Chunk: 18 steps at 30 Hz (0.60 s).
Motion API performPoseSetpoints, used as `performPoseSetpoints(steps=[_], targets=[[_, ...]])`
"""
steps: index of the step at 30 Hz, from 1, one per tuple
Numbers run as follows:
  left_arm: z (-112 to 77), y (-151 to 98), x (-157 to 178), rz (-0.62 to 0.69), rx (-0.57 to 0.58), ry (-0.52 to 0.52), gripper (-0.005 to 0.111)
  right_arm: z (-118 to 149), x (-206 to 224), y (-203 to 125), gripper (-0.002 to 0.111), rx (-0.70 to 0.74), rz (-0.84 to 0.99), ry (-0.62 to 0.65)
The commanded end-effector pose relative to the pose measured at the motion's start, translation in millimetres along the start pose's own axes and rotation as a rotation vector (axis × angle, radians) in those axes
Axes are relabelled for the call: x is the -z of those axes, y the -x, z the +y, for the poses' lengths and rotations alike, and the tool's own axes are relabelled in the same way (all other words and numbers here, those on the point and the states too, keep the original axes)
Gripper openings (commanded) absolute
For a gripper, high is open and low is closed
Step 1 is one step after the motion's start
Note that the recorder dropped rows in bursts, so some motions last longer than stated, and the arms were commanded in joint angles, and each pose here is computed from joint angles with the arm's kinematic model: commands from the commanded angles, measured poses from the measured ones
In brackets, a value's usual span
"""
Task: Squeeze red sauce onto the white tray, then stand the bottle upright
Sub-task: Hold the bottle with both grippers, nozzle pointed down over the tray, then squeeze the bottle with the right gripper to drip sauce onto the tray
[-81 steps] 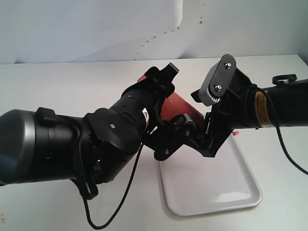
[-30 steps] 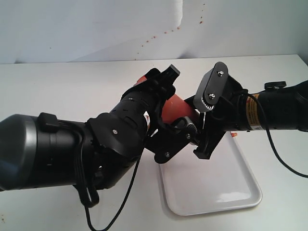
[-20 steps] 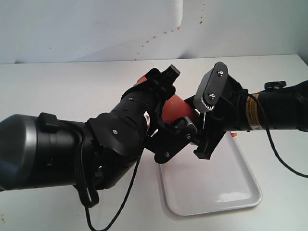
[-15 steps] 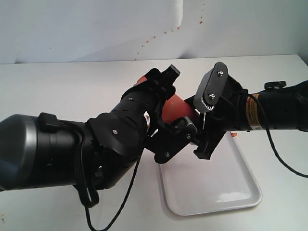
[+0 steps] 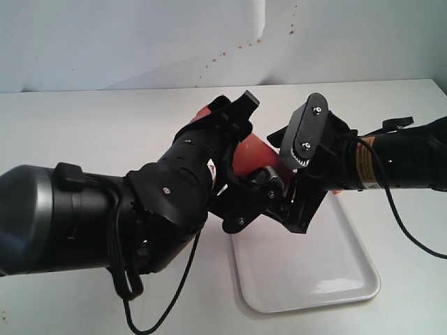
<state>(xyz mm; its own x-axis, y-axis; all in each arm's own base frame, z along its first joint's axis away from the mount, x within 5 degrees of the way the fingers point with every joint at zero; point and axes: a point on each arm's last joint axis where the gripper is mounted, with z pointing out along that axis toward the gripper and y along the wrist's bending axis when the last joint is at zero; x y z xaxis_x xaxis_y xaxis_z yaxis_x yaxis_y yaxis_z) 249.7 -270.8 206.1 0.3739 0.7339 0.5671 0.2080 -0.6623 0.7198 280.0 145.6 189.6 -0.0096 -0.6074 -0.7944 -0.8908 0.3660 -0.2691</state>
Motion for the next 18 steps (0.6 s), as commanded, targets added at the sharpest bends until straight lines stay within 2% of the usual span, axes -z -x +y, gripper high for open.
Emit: performPoseSetpoints(steps=[1,7,13,15,18], targets=[[10.7,-8,7,0.053,0.024,0.046,0.0,-3,0,2,0.105,-0.019,-0.025,-0.033],[15.3,4,16,0.024,0.009,0.072,0.0,-4,0,4,0.105,-0.047,-0.041,-0.043],[15.3,3,17,0.038,0.009,0.071,0.0,-2,0,7,0.104,-0.12,-0.075,-0.022],[15.3,3,17,0.038,0.011,0.071,0.0,-2,0,6,0.089,-0.138,-0.069,-0.025],[15.3,3,17,0.038,0.011,0.071,0.0,3,0,2,0.018,-0.029,-0.022,0.028]])
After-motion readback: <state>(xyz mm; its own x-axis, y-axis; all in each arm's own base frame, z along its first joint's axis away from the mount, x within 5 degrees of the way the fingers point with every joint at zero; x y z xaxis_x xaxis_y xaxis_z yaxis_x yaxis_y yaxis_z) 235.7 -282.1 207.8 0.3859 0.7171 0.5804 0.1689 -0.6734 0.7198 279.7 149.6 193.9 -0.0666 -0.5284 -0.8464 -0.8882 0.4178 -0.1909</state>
